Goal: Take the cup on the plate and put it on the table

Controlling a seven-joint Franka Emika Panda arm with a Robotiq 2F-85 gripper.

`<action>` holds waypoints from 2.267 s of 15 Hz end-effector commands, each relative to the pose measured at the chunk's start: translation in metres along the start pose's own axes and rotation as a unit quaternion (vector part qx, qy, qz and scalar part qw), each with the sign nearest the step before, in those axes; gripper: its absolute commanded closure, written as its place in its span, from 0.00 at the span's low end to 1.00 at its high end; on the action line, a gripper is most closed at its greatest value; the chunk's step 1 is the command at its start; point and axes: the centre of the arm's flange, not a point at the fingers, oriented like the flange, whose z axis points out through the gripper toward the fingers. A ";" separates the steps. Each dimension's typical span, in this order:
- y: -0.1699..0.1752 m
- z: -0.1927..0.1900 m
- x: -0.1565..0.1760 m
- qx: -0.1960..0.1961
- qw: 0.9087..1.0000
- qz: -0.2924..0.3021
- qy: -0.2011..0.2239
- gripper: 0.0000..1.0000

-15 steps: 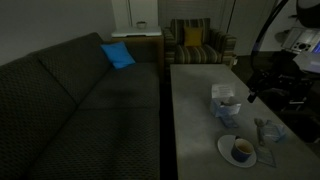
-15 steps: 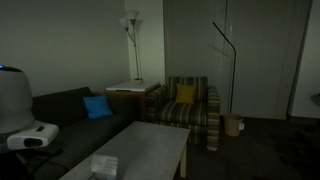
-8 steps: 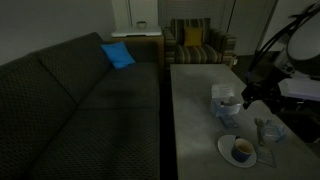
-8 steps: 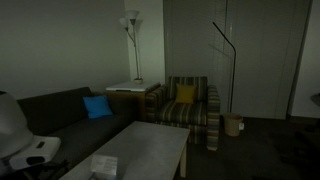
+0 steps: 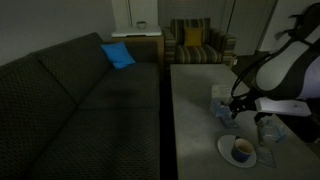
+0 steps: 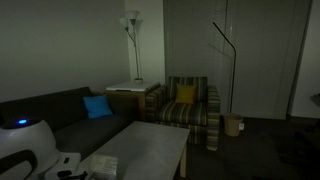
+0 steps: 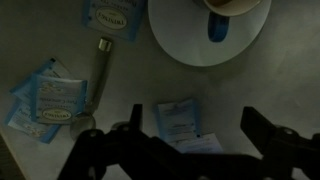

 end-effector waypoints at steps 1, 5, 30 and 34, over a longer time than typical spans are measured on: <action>-0.014 0.045 0.020 -0.001 0.999 -0.015 -0.028 0.00; -0.015 0.067 0.014 -0.008 0.996 -0.017 -0.083 0.00; -0.032 0.057 -0.030 -0.026 0.991 -0.037 -0.126 0.01; -0.035 0.056 -0.035 -0.029 0.989 -0.043 -0.139 0.34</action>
